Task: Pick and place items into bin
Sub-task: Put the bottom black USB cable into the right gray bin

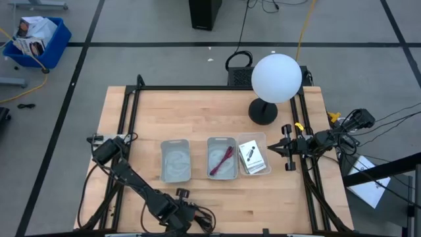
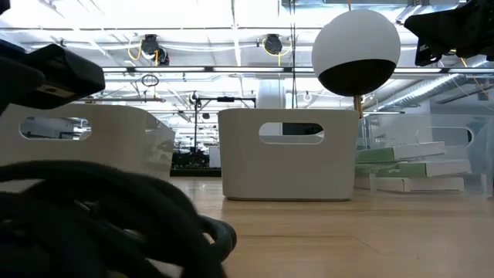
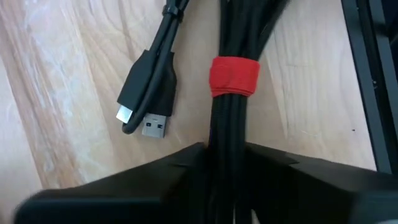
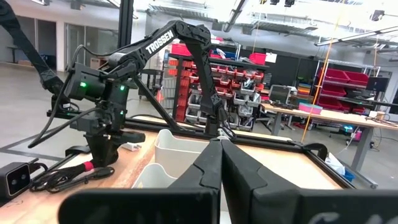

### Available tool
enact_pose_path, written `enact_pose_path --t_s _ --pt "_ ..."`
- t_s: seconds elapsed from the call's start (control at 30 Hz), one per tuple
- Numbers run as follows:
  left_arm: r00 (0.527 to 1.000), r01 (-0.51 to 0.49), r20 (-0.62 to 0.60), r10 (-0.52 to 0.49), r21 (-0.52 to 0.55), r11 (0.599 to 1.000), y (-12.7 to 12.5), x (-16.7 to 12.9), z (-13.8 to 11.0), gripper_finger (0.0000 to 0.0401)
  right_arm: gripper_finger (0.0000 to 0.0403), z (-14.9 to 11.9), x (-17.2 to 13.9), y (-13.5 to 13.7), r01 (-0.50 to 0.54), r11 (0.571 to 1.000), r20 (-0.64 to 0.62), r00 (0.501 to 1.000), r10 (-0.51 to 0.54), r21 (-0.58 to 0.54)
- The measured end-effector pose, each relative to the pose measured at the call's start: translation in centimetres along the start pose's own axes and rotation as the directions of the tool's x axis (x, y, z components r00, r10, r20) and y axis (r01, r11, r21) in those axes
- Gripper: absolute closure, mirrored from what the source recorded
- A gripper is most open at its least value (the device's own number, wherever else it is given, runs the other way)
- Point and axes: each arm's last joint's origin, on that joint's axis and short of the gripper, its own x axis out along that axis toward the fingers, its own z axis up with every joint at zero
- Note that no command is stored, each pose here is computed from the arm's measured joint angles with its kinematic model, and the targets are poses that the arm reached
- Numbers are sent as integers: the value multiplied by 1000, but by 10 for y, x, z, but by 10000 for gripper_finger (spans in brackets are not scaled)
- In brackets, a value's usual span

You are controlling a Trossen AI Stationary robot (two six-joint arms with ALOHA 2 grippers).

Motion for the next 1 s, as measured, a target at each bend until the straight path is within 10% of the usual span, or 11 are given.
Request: enact_pose_path --t_s 0.17,0.7,0.83,1.0 --pt "999 32 -18 -31 15 999 5 -3 2 375 403 0 0 0 0 1000 0 1000 0 0" --pt "989 -86 136 66 144 986 24 -85 3 374 403 0 0 0 0 1000 0 1000 0 1" --pt "936 -257 286 205 160 953 38 -117 7 374 403 0 0 0 0 1000 1 1000 0 1" --pt "815 -415 409 410 -82 906 74 -145 19 371 403 1 0 0 1 1000 5 1000 -1 3"
